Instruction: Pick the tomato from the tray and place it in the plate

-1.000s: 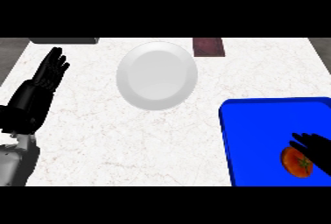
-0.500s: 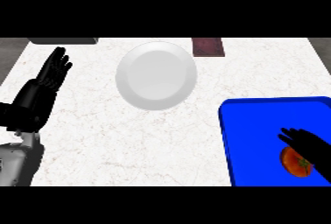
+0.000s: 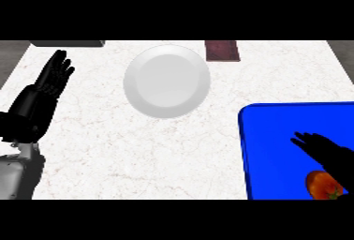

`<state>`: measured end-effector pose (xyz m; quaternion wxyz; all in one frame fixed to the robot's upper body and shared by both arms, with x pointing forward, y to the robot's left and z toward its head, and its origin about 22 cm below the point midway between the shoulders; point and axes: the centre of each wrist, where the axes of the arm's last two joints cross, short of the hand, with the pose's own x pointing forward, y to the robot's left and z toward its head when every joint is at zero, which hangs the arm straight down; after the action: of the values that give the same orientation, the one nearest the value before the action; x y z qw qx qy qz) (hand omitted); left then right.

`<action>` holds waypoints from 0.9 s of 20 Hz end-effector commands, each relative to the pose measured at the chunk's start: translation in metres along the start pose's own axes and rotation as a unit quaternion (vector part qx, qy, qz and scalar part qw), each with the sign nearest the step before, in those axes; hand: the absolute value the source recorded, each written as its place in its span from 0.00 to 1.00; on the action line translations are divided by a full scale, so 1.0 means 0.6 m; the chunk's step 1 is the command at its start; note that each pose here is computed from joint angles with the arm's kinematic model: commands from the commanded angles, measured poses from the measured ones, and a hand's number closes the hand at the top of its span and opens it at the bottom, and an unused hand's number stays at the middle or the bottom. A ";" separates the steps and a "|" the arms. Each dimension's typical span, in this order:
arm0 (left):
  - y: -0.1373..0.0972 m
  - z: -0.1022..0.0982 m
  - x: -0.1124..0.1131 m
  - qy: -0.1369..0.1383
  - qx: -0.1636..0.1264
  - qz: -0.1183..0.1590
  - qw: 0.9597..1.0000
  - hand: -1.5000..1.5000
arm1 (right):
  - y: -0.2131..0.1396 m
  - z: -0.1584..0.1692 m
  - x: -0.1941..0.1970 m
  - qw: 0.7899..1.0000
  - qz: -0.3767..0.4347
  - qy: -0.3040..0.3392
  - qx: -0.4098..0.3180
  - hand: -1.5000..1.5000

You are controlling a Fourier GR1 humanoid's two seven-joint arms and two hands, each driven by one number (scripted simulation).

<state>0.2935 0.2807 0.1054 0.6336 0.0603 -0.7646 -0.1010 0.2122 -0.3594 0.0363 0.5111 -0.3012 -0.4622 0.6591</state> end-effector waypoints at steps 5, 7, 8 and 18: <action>0.001 -0.003 -0.007 0.002 0.005 -0.008 1.000 0.50 | 0.007 -0.015 -0.008 0.991 -0.002 -0.050 -0.121 1.00; 0.018 -0.001 -0.007 -0.005 0.004 -0.008 1.000 0.50 | 0.041 -0.017 0.012 0.987 -0.006 -0.046 -0.151 1.00; -0.001 -0.022 0.029 -0.011 0.001 -0.007 1.000 0.50 | 0.019 -0.034 0.011 0.987 0.009 -0.052 -0.155 1.00; -0.047 -0.030 0.019 -0.034 -0.056 0.017 0.998 0.50 | -0.190 -0.139 -0.113 0.982 -0.009 0.084 -0.171 1.00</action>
<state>0.3048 0.2629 0.1116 0.6202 0.0314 -0.7740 -0.1240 0.3132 -0.3783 0.0712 0.4642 -0.4095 -0.5482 0.5624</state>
